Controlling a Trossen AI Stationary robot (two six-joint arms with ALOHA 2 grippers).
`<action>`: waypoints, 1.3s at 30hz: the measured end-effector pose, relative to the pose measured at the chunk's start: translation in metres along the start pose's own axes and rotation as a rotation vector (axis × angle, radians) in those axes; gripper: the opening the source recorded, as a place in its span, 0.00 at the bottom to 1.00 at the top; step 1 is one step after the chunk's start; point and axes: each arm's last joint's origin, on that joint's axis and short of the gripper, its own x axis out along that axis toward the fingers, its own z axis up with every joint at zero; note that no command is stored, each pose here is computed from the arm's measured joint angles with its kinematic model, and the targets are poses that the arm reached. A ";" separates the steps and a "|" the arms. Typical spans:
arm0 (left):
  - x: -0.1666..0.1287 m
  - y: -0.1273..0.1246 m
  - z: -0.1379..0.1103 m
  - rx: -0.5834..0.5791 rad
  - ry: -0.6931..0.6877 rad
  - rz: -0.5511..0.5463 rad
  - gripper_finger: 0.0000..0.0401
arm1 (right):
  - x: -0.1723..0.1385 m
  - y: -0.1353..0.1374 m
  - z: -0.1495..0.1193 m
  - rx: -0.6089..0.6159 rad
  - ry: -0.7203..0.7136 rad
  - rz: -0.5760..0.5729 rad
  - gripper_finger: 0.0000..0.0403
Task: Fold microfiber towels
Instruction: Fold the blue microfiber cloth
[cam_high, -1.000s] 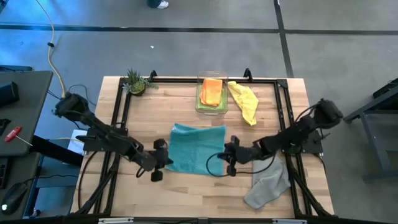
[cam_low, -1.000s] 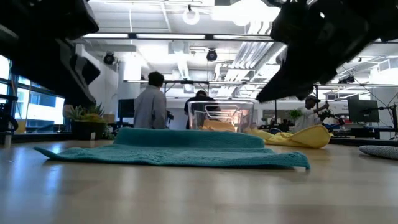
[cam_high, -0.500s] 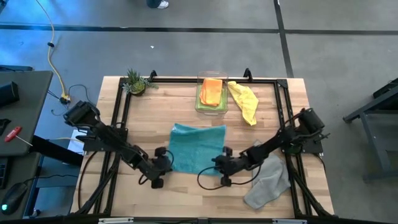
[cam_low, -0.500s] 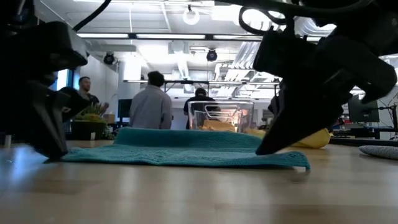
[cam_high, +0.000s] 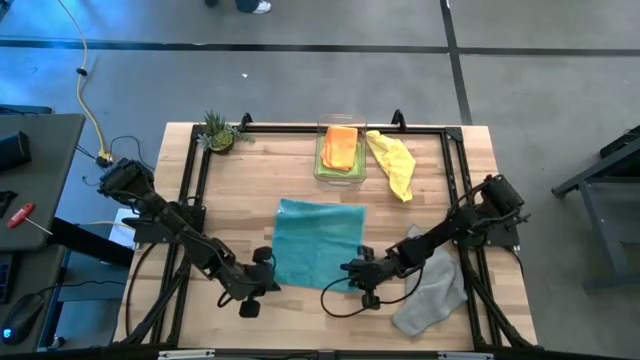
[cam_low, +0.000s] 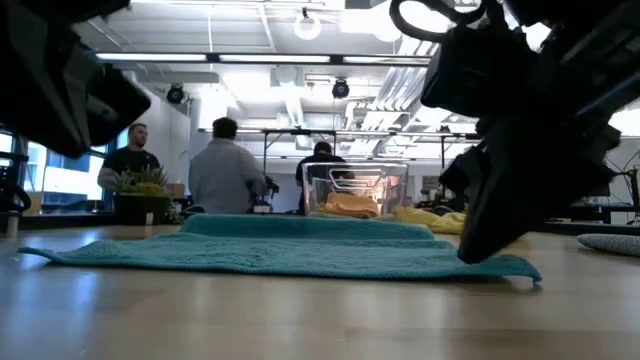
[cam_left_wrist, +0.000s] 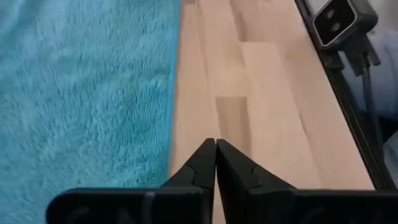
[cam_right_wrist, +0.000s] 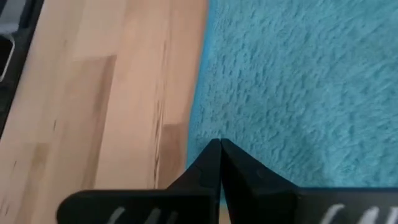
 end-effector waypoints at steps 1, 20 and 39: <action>-0.002 -0.001 0.002 0.017 0.015 0.011 0.02 | 0.000 0.000 0.001 0.001 -0.012 -0.012 0.00; 0.017 -0.005 -0.035 0.291 0.212 0.186 0.32 | -0.005 0.030 -0.017 -0.110 -0.056 -0.094 0.44; 0.019 -0.006 -0.033 0.323 0.251 0.314 0.01 | -0.007 0.038 -0.023 -0.219 -0.052 -0.130 0.44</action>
